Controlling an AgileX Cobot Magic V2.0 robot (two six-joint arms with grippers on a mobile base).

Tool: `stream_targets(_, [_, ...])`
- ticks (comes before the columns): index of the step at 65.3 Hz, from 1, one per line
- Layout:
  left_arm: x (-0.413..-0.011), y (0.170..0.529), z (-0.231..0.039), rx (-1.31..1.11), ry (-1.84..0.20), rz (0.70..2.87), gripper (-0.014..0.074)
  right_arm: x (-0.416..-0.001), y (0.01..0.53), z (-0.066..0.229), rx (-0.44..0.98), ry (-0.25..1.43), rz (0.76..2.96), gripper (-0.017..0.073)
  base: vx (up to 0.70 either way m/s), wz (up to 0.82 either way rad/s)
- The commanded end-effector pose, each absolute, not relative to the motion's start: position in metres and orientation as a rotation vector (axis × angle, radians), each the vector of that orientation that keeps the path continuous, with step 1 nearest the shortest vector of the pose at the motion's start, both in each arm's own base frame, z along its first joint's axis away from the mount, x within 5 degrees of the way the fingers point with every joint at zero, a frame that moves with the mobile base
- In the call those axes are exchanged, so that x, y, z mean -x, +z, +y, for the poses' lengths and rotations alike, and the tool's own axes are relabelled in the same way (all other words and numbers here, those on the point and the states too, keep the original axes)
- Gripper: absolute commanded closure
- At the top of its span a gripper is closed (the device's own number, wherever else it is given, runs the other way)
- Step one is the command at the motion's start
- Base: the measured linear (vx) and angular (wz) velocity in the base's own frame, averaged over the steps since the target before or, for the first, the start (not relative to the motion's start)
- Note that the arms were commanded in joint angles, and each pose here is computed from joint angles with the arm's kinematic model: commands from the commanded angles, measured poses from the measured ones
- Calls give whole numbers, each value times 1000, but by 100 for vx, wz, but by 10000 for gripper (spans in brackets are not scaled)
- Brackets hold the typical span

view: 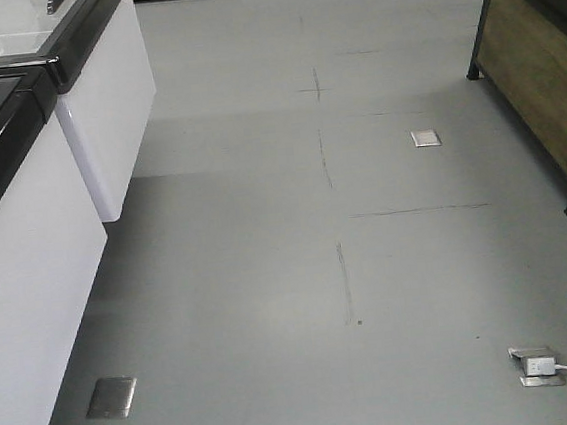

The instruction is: Left arm holds basket, right arm returns cookies

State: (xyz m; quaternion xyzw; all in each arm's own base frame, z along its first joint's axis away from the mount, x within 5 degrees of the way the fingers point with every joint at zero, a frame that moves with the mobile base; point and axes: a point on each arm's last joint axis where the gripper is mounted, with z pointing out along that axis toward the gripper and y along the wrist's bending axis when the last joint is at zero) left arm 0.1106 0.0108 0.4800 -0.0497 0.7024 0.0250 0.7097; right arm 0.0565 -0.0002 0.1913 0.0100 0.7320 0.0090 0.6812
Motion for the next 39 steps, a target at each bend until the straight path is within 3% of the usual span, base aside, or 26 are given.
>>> stream_targets(1, [-109,488,9,123,8,1538,596,-57,193,0,-13,9,1576,566,0,0])
stream_targets(24, [-109,476,8,106,12,1673,539,-57,193,0,-13,9,1576,566,0,0])
stream_targets(34, [-109,477,8,84,31,1663,437,-57,193,0,-13,9,1576,566,0,0])
stream_targets(39, [-109,478,7,85,28,1646,340,-57,193,0,-13,9,1576,566,0,0])
